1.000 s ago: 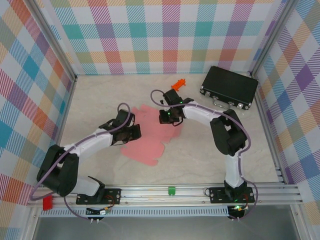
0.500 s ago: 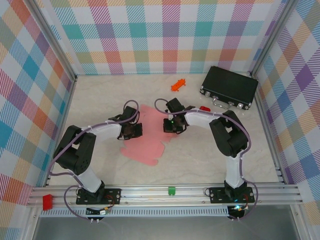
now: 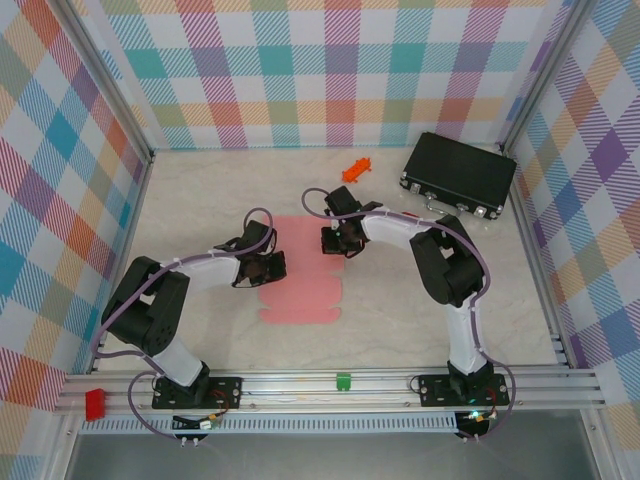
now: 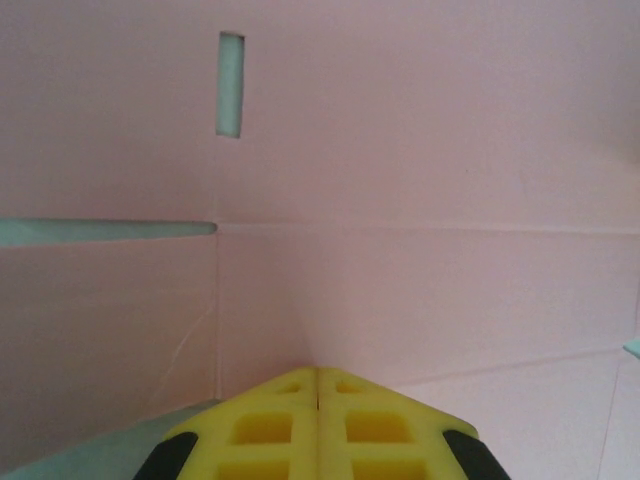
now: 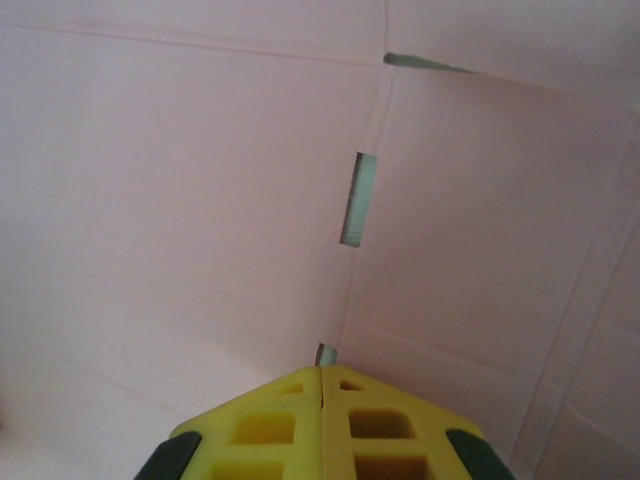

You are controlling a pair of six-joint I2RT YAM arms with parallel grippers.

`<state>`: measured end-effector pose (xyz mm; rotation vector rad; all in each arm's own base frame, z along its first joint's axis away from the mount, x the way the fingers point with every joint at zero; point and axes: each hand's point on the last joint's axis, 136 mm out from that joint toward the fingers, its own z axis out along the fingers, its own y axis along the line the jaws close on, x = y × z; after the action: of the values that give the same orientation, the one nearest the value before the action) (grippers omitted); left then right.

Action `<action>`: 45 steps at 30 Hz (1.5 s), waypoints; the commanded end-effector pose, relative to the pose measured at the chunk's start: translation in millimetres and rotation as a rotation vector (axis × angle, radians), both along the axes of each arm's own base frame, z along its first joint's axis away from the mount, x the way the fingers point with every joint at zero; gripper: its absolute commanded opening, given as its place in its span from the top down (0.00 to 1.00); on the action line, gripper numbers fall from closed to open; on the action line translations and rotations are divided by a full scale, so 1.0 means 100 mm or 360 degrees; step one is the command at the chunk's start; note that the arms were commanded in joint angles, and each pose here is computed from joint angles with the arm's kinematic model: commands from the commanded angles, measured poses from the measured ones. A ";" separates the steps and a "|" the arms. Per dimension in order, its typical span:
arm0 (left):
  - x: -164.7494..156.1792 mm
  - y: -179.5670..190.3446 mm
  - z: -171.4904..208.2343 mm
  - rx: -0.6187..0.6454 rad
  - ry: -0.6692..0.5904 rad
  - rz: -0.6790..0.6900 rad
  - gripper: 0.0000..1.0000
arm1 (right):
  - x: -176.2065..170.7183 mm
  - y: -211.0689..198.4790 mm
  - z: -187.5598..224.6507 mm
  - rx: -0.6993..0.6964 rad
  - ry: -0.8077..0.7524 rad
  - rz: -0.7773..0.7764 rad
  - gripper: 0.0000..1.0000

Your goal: Fold the paper box

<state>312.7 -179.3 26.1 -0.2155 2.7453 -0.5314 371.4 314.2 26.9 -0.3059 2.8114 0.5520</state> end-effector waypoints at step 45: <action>1.53 0.67 0.21 0.0331 -0.0081 0.0100 0.50 | -0.18 0.33 -0.22 0.0259 0.0249 0.0044 0.93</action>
<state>465.5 -113.8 44.6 -0.2529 2.6847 -0.2289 365.4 351.9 23.7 -0.2987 2.8273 0.8738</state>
